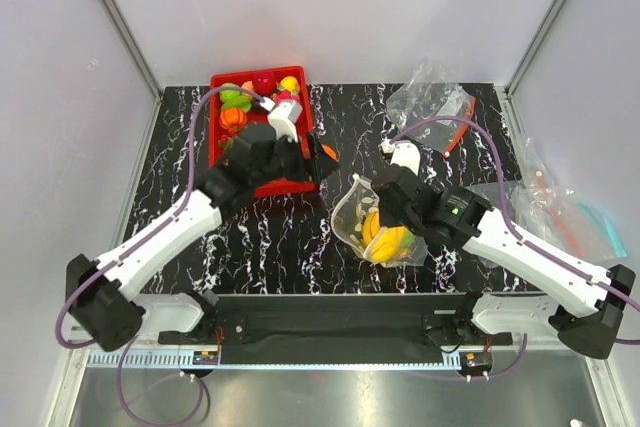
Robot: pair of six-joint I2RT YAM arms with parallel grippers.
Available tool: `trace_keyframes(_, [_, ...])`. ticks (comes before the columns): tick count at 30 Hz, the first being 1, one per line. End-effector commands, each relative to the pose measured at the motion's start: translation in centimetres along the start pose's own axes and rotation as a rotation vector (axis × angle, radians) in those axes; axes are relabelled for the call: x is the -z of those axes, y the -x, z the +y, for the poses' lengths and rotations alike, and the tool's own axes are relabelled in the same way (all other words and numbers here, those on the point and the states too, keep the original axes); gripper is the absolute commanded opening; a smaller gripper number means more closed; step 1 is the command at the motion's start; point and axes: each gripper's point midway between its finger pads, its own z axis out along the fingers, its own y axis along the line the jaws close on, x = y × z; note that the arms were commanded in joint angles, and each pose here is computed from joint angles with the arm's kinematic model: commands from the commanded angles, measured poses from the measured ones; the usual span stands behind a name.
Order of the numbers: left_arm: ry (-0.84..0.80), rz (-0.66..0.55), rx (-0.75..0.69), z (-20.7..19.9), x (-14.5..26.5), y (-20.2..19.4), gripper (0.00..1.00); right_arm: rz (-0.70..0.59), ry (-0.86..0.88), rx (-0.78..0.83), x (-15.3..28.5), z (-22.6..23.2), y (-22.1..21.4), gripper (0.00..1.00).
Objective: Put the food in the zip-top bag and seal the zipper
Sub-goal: Pick up the fake fruit from the bin, then place the fake fruit in the zipper food storage bag.
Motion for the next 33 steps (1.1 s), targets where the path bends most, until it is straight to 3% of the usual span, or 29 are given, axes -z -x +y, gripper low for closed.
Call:
trace_keyframes(1, [-0.144,-0.09,0.0,-5.0,1.6,0.7,0.53,-0.072,0.039,-0.063,1.0,0.9,2.4,0.0])
trace_keyframes(11, [-0.19,-0.029,-0.036,-8.7,1.3,-5.6,0.53,-0.118,-0.002,-0.113,1.7,-0.4,3.0,0.0])
trace_keyframes(21, [-0.136,0.136,-0.067,-7.9,-5.2,-12.1,0.54,-0.154,-0.006,-0.16,2.2,-1.2,3.0,0.0])
trace_keyframes(25, [-0.1,0.18,-0.096,-7.7,-7.6,-12.7,0.56,-0.155,-0.009,-0.164,2.3,-1.4,2.9,0.0])
trace_keyframes(26, [-0.111,0.173,-0.096,-8.3,-7.9,-12.2,0.59,-0.154,-0.012,-0.162,2.3,-1.6,2.8,0.0])
trace_keyframes(30, [-0.14,0.187,-0.104,-8.9,-7.8,-12.8,0.98,-0.148,-0.013,-0.16,2.5,-1.8,2.5,0.0])
trace_keyframes(33, [-0.159,0.172,-0.12,-9.4,-6.8,-12.1,0.99,-0.151,-0.02,-0.161,2.5,-2.1,2.3,0.0])
